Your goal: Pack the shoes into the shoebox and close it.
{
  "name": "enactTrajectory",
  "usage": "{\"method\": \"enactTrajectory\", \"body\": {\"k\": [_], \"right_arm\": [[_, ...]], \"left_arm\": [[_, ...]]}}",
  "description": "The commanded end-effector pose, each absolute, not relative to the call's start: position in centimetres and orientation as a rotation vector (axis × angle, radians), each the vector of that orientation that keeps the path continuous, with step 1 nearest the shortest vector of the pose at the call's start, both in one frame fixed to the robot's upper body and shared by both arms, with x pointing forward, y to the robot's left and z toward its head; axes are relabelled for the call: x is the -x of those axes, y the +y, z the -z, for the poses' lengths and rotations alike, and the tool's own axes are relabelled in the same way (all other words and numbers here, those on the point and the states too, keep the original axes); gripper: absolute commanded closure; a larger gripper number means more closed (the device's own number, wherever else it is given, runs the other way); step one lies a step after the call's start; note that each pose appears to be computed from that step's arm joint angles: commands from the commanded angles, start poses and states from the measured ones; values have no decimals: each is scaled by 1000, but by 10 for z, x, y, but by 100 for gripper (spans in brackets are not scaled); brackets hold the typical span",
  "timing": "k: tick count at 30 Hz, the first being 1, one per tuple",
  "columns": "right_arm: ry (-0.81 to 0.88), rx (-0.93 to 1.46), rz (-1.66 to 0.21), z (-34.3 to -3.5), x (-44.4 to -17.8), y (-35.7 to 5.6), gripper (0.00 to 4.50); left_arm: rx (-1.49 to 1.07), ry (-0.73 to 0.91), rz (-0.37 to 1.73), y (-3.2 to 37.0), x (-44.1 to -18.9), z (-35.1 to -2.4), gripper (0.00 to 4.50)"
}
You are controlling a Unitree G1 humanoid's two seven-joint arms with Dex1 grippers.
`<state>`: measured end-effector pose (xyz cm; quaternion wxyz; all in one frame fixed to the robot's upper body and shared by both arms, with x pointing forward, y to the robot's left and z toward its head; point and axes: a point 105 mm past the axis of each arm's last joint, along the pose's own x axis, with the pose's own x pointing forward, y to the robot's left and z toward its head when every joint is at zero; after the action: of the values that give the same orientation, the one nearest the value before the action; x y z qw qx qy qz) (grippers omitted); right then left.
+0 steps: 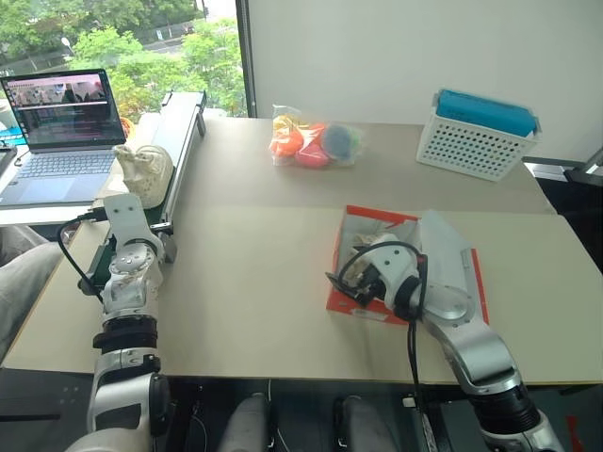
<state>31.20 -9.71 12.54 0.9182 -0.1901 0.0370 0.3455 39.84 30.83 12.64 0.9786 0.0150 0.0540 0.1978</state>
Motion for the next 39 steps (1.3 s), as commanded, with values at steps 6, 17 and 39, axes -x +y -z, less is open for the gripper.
{"method": "enactTrajectory", "body": {"k": [6,17,39], "right_arm": [[29,386,-686,-138,-308,-97,0],[24,385,-664,-142,-309,-102,0],[122,-325,-391,-183,-366,-140,0]], "left_arm": [[24,126,-446,318,-401,-127,3],[97,143,-398,304,-407,-119,128],[304,-79,519,100,-393,-188,174]]}}
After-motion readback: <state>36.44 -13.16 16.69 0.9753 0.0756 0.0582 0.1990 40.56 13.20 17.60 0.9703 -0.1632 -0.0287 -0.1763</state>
